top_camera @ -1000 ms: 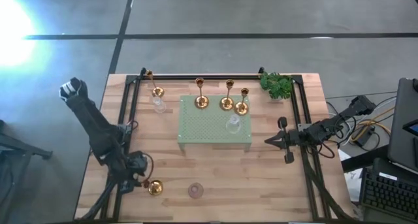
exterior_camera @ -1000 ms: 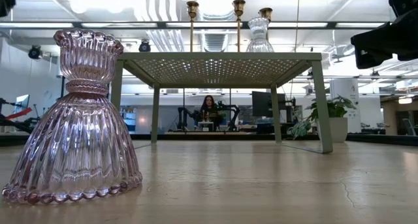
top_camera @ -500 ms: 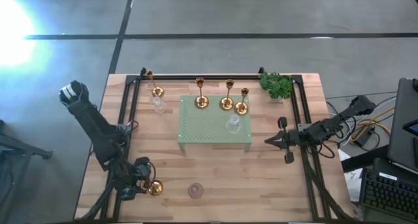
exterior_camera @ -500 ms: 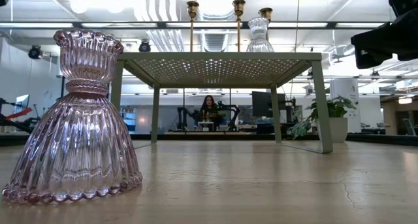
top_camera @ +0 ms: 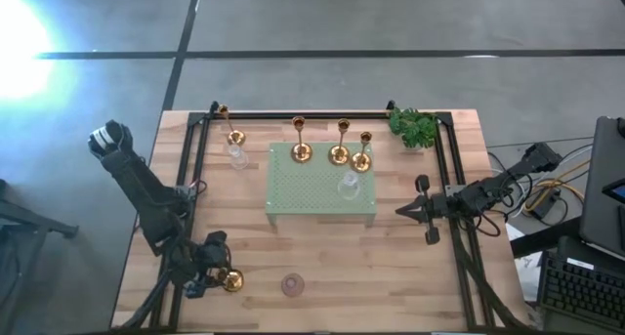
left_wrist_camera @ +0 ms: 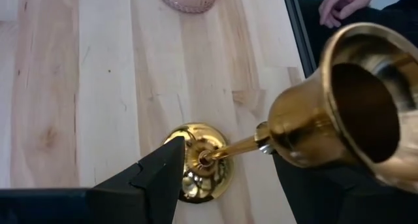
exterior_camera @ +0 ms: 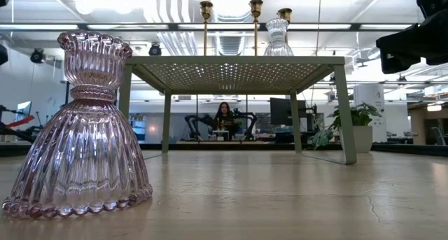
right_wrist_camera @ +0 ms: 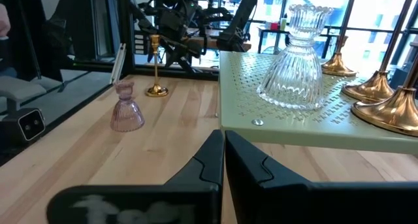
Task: Pick & Place candle stick holders
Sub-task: Put the gold candle stand on the shelf
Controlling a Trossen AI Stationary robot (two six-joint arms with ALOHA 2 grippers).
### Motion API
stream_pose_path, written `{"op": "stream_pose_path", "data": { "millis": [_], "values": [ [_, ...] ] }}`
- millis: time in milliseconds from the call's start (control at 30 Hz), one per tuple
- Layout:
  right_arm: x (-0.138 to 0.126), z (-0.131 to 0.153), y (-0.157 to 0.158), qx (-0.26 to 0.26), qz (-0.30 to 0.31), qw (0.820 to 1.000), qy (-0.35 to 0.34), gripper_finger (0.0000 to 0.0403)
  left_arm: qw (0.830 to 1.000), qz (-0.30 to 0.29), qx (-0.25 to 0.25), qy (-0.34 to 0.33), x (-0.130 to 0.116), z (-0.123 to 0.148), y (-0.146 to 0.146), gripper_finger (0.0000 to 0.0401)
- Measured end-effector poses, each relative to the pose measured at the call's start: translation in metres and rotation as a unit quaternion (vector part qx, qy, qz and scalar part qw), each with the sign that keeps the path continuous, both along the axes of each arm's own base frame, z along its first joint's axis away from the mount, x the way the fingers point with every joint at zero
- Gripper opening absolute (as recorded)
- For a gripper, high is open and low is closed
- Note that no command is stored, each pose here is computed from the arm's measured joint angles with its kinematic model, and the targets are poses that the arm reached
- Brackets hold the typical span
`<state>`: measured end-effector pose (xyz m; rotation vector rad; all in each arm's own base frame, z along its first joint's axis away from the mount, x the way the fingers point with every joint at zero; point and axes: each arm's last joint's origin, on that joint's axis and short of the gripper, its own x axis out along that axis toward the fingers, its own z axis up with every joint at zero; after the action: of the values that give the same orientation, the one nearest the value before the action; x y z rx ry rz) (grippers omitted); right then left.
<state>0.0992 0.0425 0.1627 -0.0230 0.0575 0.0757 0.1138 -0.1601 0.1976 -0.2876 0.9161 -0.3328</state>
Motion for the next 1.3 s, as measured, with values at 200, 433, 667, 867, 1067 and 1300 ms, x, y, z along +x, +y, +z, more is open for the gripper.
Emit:
{"op": "stream_pose_path", "data": {
  "millis": [200, 433, 667, 867, 1067, 1300],
  "values": [
    [0.000, 0.000, 0.000, 0.000, 0.000, 1.000, 0.000, 0.0009, 1.000, 0.000, 0.013, -0.013, 0.001, 0.000, 0.001, 0.0224],
    [0.000, 0.000, 0.000, 0.000, 0.000, 1.000, 0.000, 0.0009, 0.999, -0.004, 0.026, -0.026, 0.001, 0.000, 0.001, 0.0152],
    [0.000, 0.000, 0.000, 0.000, 0.000, 1.000, 0.000, 0.0009, 0.998, -0.009, 0.046, -0.048, 0.002, 0.000, 0.002, 0.0020],
    [0.000, 0.000, 0.000, 0.000, 0.000, 1.000, 0.000, 0.0009, 0.995, 0.009, 0.068, -0.073, 0.003, 0.001, 0.003, 0.0018],
    [0.000, 0.000, 0.000, 0.000, 0.000, 1.000, 0.000, 0.0009, 0.991, 0.013, 0.070, -0.113, 0.006, 0.005, 0.001, 0.0018],
    [0.000, 0.000, 0.000, 0.000, 0.000, 1.000, 0.000, 0.0009, 0.984, 0.045, 0.091, -0.144, 0.007, 0.010, 0.006, 0.0018]
  ]
}}
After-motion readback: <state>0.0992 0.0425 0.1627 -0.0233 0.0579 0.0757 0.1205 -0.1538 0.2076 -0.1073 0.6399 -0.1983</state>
